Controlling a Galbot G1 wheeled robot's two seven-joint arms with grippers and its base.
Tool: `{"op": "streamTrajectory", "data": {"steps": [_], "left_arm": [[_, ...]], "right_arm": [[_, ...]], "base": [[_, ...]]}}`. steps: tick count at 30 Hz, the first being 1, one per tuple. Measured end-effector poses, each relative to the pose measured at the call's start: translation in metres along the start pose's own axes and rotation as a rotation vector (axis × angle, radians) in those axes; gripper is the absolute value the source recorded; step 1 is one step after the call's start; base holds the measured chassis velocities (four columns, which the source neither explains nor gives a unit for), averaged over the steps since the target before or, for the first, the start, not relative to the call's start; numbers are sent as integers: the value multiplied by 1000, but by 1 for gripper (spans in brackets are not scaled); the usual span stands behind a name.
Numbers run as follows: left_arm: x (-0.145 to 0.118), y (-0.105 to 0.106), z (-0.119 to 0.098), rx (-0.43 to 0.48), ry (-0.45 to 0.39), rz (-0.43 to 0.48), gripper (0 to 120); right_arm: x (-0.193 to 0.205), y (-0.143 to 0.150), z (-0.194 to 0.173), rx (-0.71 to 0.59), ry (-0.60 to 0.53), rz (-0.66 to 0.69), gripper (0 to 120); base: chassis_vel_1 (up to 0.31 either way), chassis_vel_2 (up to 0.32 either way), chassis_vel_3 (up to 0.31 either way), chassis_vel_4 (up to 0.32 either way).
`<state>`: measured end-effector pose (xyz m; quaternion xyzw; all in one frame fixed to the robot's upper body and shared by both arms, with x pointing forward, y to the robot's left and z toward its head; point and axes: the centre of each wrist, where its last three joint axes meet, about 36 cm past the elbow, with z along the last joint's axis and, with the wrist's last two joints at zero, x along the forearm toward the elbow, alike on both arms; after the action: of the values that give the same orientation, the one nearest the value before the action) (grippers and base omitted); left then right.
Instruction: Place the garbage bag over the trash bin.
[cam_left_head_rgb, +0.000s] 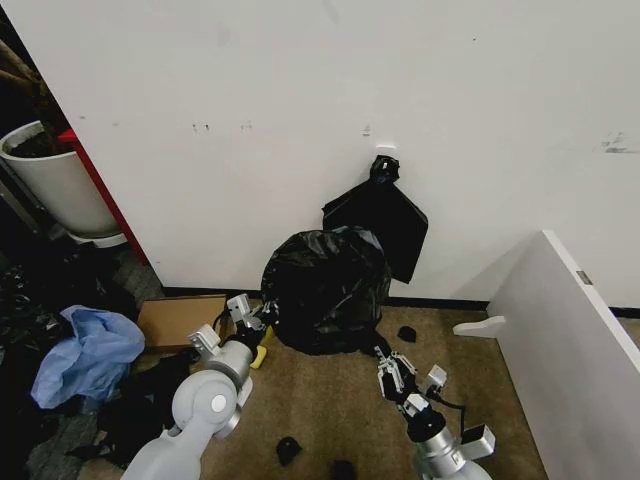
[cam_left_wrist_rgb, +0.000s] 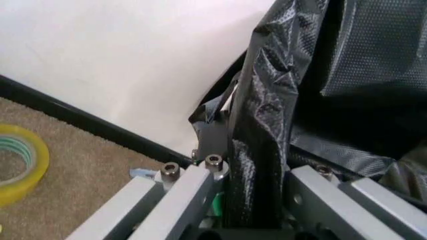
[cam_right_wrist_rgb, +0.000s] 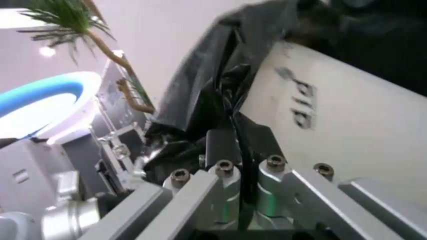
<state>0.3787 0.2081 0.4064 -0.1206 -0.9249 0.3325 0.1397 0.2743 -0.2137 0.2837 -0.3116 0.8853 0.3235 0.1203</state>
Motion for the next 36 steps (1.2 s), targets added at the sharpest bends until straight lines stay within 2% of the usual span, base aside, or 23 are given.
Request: {"op": "streamTrajectory", "data": {"steps": [4, 10, 11, 16, 18, 19, 22, 26, 29, 34, 35, 36], "left_arm": [[4, -4, -2, 5, -3, 7, 0], [17, -16, -4, 9, 16, 7, 0], [17, -16, -4, 9, 16, 7, 0], [33, -25, -6, 3, 44, 0, 0], [36, -28, -6, 2, 48, -7, 0], [36, -28, -6, 2, 48, -7, 0], [38, -30, -8, 4, 46, -11, 0], [38, -31, -9, 8, 35, -12, 0], [33, -28, -6, 14, 2, -7, 0], [22, -20, 9, -9, -9, -15, 0], [22, -20, 9, -9, -9, -15, 0], [20, -19, 12, -10, -7, -16, 0]], "right_arm": [[8, -9, 5, 45, 39, 81, 0], [13, -41, 7, 345, 142, 175, 0], [13, -41, 7, 345, 142, 175, 0], [1, -68, 6, 552, 153, 233, 0], [1, -85, 6, 655, 157, 224, 0], [1, -85, 6, 655, 157, 224, 0], [10, -102, 6, 779, 188, 183, 0], [21, -92, 6, 786, 233, 188, 0], [24, -76, -1, 759, 236, 232, 12], [17, -27, -24, 715, 252, 629, 34], [17, -27, -24, 715, 252, 629, 34], [16, -16, -28, 701, 263, 705, 37]], "base": [[0, 0, 0, 0], [0, 0, 0, 0], [0, 0, 0, 0], [0, 0, 0, 0], [0, 0, 0, 0], [0, 0, 0, 0], [0, 0, 0, 0], [0, 0, 0, 0], [0, 0, 0, 0], [0, 0, 0, 0], [0, 0, 0, 0], [0, 0, 0, 0]]}}
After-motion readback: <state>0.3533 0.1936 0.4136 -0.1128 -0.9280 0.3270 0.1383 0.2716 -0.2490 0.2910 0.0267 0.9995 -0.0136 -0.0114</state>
